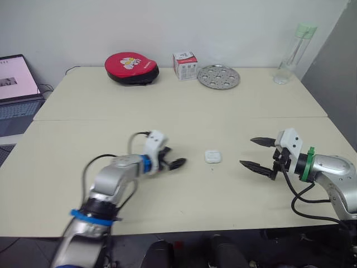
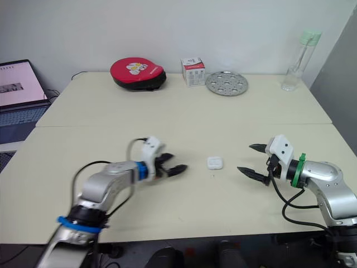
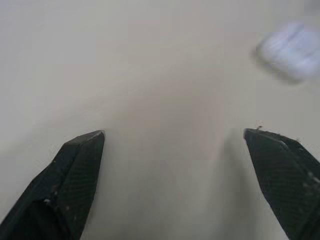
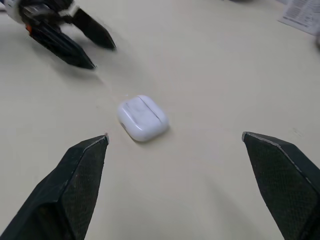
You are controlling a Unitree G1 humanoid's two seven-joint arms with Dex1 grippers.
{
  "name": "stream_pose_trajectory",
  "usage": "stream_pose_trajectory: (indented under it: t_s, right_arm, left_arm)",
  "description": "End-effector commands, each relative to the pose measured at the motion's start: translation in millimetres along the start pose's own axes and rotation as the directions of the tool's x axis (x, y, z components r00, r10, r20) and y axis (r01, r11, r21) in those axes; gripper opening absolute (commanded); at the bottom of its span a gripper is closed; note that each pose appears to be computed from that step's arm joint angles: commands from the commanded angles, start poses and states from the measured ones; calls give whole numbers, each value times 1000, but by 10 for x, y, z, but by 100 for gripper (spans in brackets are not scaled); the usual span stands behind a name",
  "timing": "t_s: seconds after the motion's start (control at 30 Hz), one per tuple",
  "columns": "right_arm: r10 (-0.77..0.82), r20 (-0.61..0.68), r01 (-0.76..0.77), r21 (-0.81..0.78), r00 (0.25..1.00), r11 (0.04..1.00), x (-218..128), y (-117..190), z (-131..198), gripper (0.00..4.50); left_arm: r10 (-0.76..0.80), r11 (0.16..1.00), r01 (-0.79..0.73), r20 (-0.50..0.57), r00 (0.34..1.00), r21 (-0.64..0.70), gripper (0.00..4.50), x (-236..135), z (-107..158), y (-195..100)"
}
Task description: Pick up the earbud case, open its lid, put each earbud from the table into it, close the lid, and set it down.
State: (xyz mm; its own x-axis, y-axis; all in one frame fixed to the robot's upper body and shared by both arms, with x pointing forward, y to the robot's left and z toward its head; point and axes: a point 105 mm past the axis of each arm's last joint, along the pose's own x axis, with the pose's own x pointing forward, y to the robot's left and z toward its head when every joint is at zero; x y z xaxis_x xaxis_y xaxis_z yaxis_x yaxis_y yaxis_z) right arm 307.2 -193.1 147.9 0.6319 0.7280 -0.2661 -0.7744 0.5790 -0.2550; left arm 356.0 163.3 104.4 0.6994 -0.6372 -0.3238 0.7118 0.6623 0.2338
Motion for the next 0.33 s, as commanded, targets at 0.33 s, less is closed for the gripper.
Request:
stream_pose_trajectory:
  t_s: [0.33]
  right_arm:
    - [-115,68,116,-4,991,993,-124,-104,234,450]
  left_arm:
    - [98,970,-131,167,981,203,449,-308,343,526]
